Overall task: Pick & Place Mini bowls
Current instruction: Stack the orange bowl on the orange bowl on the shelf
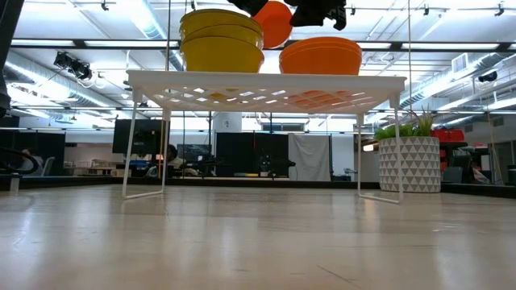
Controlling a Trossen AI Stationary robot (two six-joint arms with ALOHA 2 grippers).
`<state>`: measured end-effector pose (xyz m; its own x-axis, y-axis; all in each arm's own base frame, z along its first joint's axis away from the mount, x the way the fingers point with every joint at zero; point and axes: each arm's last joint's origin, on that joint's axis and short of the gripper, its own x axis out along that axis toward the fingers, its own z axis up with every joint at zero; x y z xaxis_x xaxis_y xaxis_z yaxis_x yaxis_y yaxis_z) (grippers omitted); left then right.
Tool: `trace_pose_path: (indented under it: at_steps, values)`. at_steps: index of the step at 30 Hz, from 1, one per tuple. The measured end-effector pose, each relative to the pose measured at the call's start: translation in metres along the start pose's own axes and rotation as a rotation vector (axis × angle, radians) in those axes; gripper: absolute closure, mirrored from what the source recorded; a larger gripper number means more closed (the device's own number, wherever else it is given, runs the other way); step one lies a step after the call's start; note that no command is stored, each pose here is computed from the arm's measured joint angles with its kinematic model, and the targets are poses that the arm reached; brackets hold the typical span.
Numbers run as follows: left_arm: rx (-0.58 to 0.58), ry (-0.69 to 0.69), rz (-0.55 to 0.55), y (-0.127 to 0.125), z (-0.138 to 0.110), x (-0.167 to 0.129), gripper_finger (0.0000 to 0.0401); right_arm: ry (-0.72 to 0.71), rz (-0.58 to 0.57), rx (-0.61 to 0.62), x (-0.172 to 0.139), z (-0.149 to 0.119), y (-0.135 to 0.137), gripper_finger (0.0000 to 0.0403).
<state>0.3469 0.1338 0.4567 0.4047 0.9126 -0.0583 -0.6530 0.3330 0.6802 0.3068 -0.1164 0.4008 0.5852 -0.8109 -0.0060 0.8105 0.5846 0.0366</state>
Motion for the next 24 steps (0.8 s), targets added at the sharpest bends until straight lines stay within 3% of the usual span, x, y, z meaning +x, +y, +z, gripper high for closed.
trace_pose_path:
  at_steps: [6, 13, 19, 24]
  values:
    - [0.001, -0.003, -0.004, -0.0001, 0.0001, 0.0000, 0.0401, 0.000, -0.002, 0.001, 0.0000, 0.0000, -0.0001, 0.0394]
    - [0.000, -0.005, -0.007, -0.0003, 0.0002, -0.0001, 0.0388, 0.000, -0.003, 0.003, 0.0000, 0.0000, -0.0001, 0.0401]
    - [0.002, -0.025, -0.031, -0.0007, 0.0006, 0.0001, 0.0359, 0.000, 0.016, 0.004, 0.0001, 0.0001, 0.0001, 0.0402]
    - [0.002, -0.027, -0.035, -0.0008, 0.0006, 0.0002, 0.0304, 0.001, 0.025, 0.004, -0.0001, 0.0001, 0.0006, 0.0403]
